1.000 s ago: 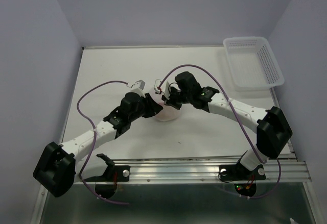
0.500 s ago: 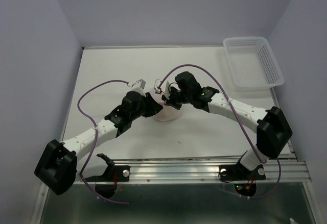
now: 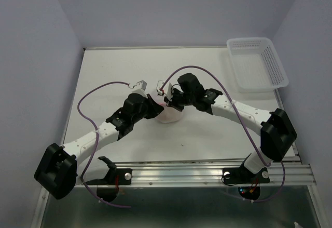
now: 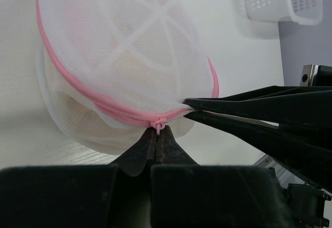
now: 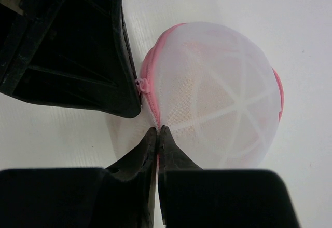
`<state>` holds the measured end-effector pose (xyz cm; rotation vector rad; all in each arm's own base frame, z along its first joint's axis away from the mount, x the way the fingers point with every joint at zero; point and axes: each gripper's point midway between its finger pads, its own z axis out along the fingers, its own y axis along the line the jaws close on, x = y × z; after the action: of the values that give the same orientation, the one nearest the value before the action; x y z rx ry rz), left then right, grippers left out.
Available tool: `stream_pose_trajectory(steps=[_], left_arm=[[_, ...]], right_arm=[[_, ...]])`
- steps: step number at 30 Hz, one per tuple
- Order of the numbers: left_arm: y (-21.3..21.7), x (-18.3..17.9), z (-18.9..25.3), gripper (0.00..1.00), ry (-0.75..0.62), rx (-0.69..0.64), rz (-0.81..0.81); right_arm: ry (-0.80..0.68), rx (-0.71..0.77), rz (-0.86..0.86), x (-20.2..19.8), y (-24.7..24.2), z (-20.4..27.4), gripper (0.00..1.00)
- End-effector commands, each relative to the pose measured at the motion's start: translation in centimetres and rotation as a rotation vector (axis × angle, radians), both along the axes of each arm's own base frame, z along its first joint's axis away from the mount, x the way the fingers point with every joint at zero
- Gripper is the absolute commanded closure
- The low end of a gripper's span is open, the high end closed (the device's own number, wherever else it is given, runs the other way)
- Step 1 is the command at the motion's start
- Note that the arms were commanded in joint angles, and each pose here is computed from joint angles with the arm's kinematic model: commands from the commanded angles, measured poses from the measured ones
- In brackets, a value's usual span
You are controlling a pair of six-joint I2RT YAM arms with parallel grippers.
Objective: Place the bra in the laundry bag and zip it closed
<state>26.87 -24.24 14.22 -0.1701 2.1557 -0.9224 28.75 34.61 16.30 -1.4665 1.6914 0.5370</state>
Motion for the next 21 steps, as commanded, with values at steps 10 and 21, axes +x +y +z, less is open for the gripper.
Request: stream_pose_trajectory(steps=[10, 21], left_arm=[[4.2, 0.4, 1.1, 1.0, -0.029, 0.064, 0.188], [7.2, 1.7, -1.4, 1.0, 0.031, 0.133, 0.297]], right_arm=[[-0.228, -0.068, -0.015, 3.0, -2.8, 1.4, 0.98], [-0.279, -0.1, 0.08, 2.9, -4.6, 0.2, 0.98]])
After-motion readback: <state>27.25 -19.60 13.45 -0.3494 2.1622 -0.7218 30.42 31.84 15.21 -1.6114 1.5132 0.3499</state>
